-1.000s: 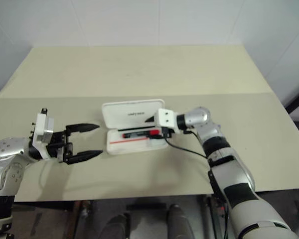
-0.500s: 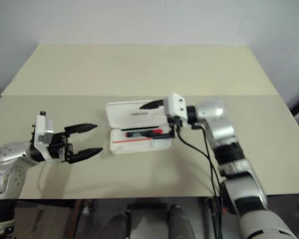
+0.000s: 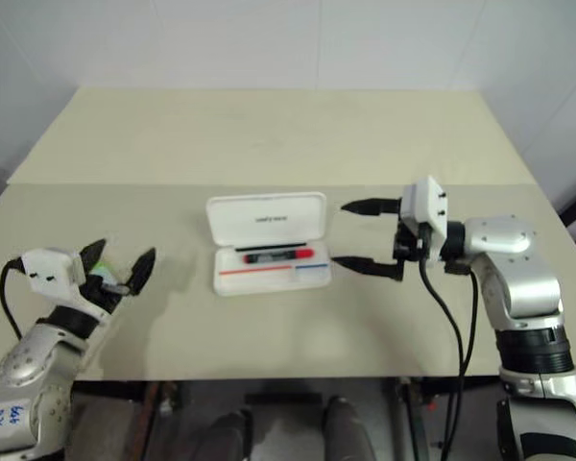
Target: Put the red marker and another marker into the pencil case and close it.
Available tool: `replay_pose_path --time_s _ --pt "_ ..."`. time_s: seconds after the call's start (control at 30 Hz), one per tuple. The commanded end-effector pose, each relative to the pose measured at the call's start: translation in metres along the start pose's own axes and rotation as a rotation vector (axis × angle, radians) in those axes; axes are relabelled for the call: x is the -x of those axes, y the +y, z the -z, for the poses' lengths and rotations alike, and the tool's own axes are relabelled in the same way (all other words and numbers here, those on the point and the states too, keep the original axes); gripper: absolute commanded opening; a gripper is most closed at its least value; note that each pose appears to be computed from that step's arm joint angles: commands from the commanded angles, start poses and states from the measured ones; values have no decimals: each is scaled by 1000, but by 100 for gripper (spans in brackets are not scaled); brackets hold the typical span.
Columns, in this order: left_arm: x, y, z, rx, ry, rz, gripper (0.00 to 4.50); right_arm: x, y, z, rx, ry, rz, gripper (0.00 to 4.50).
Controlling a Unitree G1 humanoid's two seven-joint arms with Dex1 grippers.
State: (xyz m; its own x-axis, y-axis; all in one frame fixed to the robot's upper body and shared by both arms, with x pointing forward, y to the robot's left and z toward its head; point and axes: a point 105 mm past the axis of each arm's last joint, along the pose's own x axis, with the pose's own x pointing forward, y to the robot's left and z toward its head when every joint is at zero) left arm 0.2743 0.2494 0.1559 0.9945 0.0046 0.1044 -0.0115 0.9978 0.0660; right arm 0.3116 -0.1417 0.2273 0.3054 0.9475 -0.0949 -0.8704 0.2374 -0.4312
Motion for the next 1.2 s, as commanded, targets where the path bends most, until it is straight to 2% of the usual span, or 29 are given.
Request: replay_pose_path --time_s 0.03,0.27,0.87,0.97,1.2 --pt "10 7 -7 -31 15 -162 450 5 -10 -14 72 -20 29 447" --pt "28 14 21 49 203 -395 450 3 -12 -19 94 -22 16 447" --pt "9 16 56 158 371 -422 450 5 -6 -33 134 -34 37 447" --pt "4 16 56 154 367 -408 388 7 -5 -34 135 -35 42 450" --pt "2 16 56 151 373 -401 151 8 -1 -34 129 -33 46 450"
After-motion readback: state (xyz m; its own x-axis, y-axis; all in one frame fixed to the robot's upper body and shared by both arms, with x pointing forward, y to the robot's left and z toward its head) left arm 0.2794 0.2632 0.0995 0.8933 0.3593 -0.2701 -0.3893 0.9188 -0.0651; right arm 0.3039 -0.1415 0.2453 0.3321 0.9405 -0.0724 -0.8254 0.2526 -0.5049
